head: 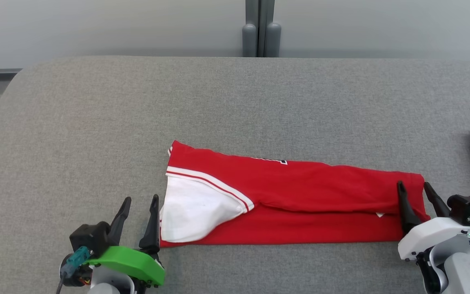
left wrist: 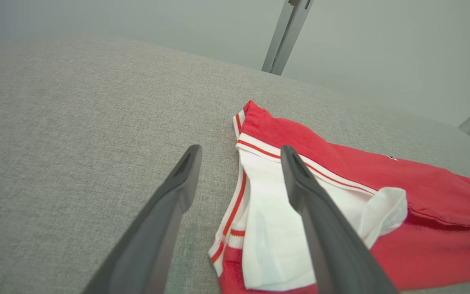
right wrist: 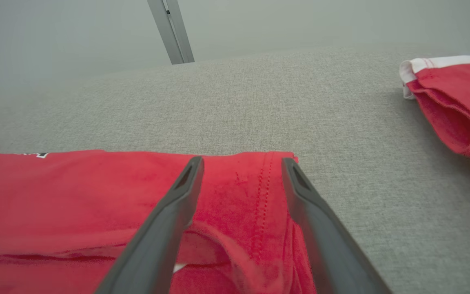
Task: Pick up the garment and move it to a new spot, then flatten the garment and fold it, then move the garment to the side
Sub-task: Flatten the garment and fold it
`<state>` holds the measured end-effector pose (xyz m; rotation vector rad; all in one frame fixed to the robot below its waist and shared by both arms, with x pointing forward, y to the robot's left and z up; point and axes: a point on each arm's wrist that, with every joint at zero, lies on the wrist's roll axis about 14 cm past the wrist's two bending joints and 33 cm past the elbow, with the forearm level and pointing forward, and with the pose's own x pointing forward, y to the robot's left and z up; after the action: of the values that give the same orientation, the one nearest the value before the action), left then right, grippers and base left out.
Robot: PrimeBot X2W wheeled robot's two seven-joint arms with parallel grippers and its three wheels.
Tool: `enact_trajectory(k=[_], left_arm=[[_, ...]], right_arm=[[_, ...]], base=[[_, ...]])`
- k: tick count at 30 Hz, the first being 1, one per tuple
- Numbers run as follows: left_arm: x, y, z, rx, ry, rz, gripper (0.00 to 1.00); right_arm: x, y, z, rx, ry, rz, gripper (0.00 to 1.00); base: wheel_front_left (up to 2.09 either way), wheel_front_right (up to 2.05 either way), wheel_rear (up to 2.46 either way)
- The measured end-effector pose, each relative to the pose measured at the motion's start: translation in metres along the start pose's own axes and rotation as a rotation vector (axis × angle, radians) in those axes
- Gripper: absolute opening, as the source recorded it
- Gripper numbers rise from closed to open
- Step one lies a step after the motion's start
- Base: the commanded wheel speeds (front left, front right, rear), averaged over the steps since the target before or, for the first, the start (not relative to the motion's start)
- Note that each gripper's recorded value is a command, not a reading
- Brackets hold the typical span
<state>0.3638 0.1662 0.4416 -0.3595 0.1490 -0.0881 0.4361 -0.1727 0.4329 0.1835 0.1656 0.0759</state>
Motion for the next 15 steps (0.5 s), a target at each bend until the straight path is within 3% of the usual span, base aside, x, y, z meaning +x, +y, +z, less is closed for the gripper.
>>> enact_trajectory(k=[5,15], left_arm=[[-0.006,0.001,0.008,0.041,-0.047,0.038,1.00],[-0.012,-0.001,0.008,0.083,-0.057,0.043,1.00]], right_arm=[[-0.004,-0.009,-0.004,-0.011,0.013,-0.031,1.00],[-0.015,-0.017,-0.060,-0.027,0.199,-0.070,1.00]], base=[[0.00,0.00,0.00],[0.00,0.00,0.00]])
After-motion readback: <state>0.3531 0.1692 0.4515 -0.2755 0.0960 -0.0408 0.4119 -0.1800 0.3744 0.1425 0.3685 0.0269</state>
